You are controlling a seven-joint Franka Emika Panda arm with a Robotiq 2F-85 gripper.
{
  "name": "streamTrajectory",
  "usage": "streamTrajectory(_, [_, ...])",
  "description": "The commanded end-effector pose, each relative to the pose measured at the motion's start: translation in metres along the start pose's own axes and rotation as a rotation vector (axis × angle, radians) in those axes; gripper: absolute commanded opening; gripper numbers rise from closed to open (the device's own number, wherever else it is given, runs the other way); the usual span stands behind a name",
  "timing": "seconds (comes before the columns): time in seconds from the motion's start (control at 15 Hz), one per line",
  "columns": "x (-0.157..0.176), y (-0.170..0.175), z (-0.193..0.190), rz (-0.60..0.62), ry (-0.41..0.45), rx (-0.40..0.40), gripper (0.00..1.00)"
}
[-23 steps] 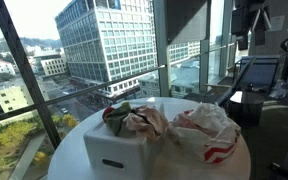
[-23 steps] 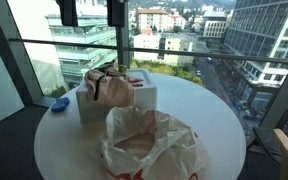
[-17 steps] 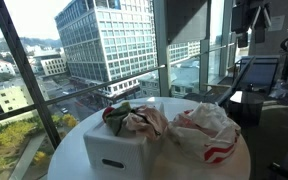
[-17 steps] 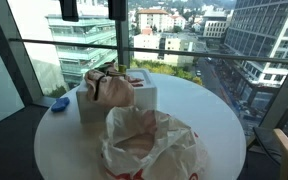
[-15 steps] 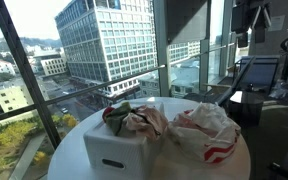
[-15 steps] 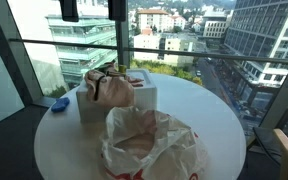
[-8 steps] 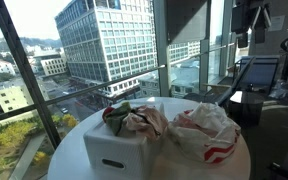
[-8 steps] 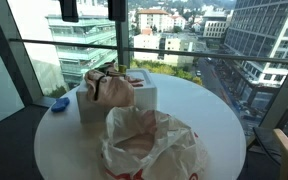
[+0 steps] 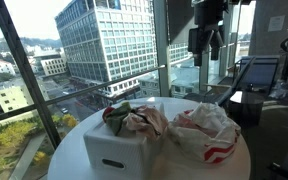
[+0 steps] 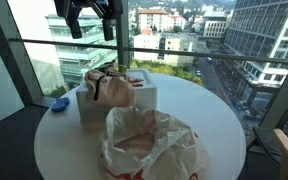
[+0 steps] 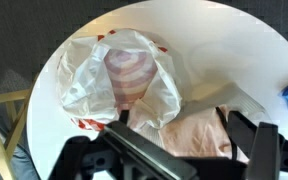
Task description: Remove everything from the top of the box and put them in the plastic
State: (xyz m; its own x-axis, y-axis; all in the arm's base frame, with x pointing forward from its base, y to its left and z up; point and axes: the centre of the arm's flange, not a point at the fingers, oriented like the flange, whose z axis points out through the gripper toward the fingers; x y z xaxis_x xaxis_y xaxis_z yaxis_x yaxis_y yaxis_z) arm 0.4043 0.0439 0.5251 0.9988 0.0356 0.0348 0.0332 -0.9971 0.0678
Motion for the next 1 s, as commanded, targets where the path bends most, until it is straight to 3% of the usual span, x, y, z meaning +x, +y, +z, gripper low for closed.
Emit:
streamTrajectory(0.0, [0.059, -0.045, 0.013, 0.047, 0.081, -0.035, 1.00])
streamTrajectory(0.53, [0.110, -0.165, 0.056, -0.090, 0.275, 0.022, 1.00])
streamTrajectory(0.93, [0.151, -0.209, 0.117, -0.178, 0.295, 0.067, 1.00])
